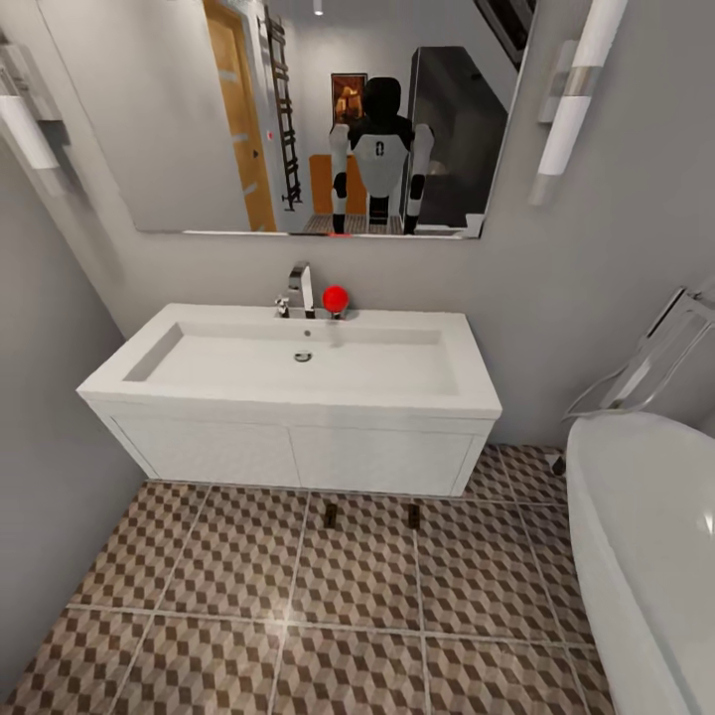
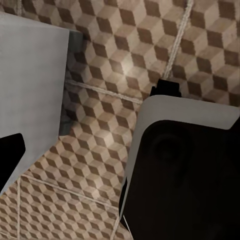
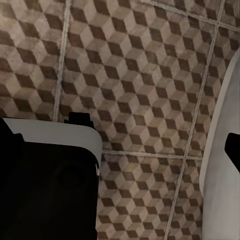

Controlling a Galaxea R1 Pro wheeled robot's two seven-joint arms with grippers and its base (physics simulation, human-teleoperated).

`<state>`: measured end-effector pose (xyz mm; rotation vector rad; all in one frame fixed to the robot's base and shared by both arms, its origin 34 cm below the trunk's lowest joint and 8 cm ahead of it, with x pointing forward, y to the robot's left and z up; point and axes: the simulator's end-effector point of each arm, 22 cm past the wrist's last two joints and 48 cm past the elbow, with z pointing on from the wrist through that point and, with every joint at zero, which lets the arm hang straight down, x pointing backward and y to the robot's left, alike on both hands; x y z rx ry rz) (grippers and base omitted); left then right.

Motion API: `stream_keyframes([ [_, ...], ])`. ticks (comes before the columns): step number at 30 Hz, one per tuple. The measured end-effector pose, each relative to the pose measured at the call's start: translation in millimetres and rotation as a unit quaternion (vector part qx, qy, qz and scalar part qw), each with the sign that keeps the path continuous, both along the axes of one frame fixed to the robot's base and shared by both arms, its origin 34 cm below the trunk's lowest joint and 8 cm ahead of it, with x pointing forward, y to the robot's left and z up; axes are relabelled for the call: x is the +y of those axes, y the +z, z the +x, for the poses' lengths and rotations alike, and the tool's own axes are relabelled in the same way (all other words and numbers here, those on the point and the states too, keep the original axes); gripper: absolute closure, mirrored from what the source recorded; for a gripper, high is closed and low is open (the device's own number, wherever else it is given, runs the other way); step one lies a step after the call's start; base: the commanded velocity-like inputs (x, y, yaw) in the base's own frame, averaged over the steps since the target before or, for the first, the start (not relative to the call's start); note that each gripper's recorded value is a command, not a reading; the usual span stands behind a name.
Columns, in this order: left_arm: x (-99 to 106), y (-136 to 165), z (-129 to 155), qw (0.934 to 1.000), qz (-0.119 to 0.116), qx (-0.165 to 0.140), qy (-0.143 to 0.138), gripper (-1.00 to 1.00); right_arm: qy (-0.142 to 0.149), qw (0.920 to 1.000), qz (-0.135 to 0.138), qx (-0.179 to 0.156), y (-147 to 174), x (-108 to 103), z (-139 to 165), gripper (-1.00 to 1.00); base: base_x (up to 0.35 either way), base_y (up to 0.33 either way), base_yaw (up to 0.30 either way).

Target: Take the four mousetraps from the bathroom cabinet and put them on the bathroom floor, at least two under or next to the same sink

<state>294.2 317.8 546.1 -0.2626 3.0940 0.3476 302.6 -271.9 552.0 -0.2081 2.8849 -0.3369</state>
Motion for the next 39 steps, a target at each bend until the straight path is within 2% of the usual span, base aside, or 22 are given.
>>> stream_keyframes([
  [39,0.1,8.8,20.1,0.9997,0.000,-0.025,0.000,-1.00,-0.002,0.9997,0.004,-0.025,9.0,5.2,19.6,-1.00,0.000,0.000,0.003],
])
